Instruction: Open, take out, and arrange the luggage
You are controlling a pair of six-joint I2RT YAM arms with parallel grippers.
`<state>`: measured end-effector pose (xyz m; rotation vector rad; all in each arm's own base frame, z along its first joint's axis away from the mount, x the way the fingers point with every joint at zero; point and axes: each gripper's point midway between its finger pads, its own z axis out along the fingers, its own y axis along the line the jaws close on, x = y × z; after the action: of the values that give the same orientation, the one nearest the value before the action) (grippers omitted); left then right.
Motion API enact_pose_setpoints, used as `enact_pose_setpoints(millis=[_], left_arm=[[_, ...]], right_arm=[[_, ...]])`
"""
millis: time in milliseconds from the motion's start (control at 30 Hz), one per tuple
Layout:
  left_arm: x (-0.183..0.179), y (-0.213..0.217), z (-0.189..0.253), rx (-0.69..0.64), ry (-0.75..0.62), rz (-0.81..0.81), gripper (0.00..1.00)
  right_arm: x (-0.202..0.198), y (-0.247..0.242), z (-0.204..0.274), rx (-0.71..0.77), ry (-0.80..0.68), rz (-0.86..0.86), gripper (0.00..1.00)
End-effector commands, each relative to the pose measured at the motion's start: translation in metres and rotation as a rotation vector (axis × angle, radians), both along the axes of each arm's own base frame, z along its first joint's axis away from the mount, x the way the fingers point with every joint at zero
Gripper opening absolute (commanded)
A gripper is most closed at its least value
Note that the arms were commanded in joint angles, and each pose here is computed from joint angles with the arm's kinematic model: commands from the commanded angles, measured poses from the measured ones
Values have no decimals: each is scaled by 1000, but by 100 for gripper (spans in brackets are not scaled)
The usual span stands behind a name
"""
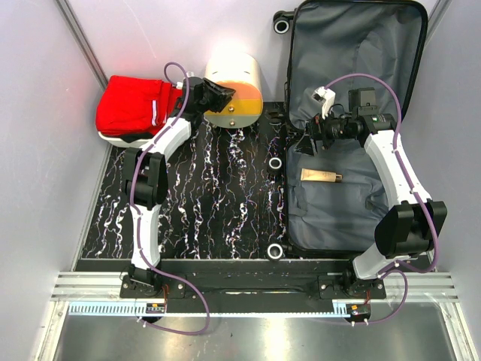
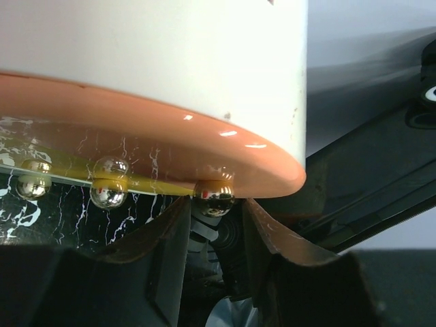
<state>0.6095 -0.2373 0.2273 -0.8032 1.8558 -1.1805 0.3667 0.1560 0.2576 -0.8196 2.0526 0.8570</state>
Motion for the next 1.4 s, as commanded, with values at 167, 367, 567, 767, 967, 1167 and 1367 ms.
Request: enact_pose_setpoints(millis=[167,367,567,767,967,1167,1367], left_arm=[[6,6,50,-45,-79,37,40],[4,5,47,-41,-71,27,24],[-12,-7,64,-33,-141,-64,0],[-48,-13,53,-46,-89,-110,0],[-81,-20,47,-61,-46,-136,0],[-106,-19,39,-55,-21,-132,4],[-113,-17,42,-27,-44,-145,53]], right_arm=[[5,4,18,27,-36,4,100],[6,4,18,29,-37,7,100],[5,5,19,33,-37,9,100],[-2,3,19,25,-48,16,100],[-13,1,17,7,-59,26,100],[-25,-3,12,-14,-68,29,100],[-29,-10,6,-52,-78,12,100]])
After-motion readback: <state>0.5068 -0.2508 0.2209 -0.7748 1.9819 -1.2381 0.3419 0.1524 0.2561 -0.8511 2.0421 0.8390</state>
